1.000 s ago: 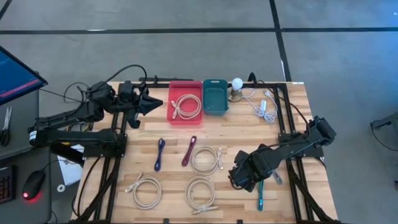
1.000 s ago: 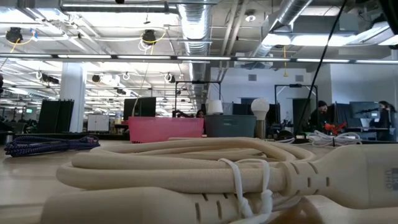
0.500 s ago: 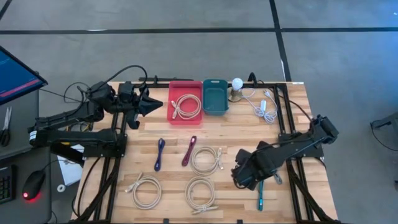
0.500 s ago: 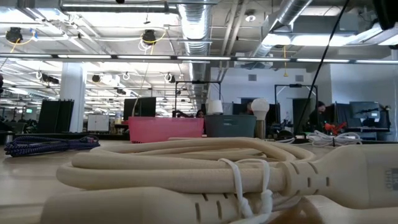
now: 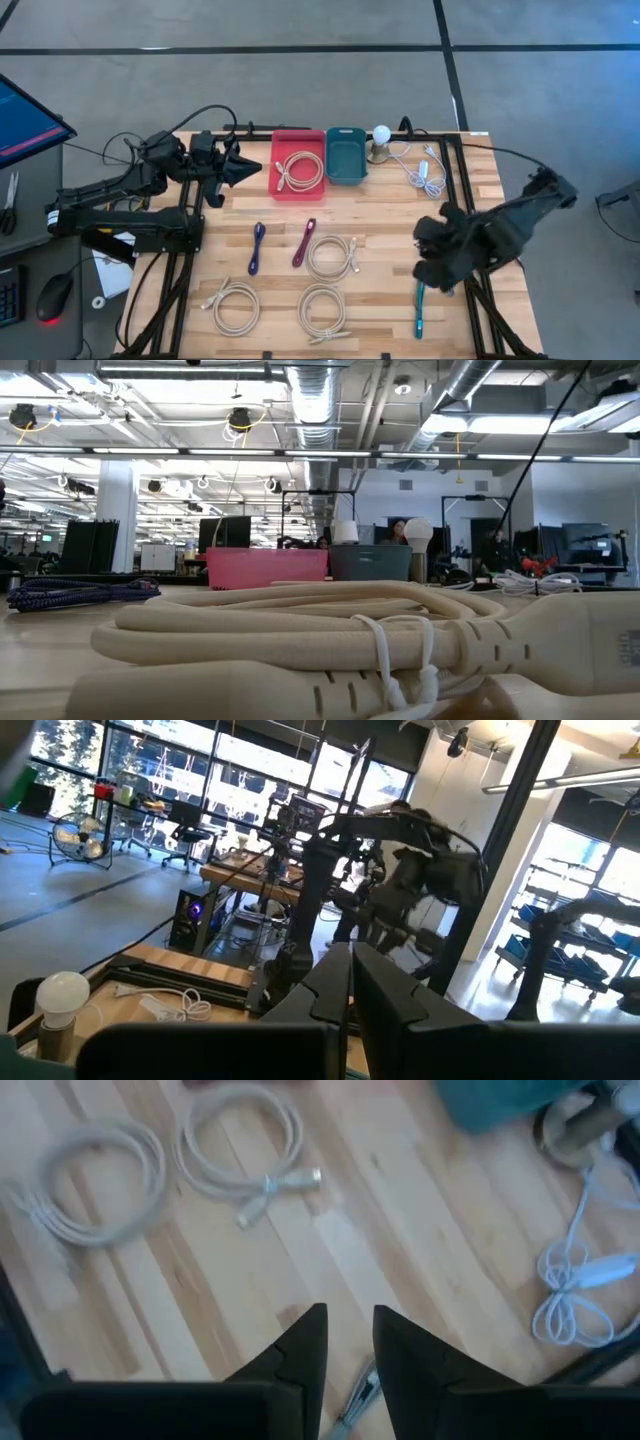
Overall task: Pick & Place USB Port
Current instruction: Put the white charger cable into the blue bin
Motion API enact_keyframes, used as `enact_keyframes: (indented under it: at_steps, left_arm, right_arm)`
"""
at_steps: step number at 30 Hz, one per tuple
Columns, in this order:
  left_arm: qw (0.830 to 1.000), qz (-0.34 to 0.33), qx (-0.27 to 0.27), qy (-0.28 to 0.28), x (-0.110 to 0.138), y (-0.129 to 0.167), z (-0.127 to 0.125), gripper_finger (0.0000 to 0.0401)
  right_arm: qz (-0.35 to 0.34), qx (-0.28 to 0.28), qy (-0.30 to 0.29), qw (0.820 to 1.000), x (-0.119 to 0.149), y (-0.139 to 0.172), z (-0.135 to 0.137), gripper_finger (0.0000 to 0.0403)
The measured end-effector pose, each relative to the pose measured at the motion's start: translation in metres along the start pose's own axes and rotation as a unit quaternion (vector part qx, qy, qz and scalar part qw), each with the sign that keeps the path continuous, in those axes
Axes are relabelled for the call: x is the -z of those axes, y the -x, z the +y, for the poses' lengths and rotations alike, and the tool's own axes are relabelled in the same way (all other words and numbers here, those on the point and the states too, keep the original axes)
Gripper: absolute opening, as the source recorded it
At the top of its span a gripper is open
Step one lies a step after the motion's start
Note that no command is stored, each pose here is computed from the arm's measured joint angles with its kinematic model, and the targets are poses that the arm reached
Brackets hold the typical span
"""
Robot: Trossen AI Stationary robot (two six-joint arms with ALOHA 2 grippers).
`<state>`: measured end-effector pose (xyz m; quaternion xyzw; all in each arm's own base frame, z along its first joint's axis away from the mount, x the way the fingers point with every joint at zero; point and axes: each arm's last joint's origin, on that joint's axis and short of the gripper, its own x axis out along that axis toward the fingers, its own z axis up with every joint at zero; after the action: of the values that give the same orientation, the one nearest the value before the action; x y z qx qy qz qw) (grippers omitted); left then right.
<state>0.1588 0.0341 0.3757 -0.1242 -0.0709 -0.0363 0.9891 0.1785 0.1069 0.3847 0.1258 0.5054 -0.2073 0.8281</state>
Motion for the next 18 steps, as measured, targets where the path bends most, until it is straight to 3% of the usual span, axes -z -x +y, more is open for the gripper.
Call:
enact_keyframes:
  at_steps: [4, 12, 18]
  left_arm:
    - [1.000, 0.000, 0.000, 0.000, 0.000, 0.000, 0.000, 0.0016]
    - [1.000, -0.001, -0.002, 0.000, 0.000, 0.000, 0.000, 0.0016]
    - [1.000, -0.001, -0.002, 0.000, 0.000, 0.000, 0.000, 0.0016]
  right_arm:
    - [-0.009, -0.008, -0.011, 1.000, 0.014, 0.004, -0.016, 0.0076]
    - [0.079, 0.036, -0.055, 0.995, 0.069, -0.040, -0.047, 0.0076]
    - [0.138, 0.025, -0.079, 0.987, 0.096, -0.062, -0.051, 0.0076]
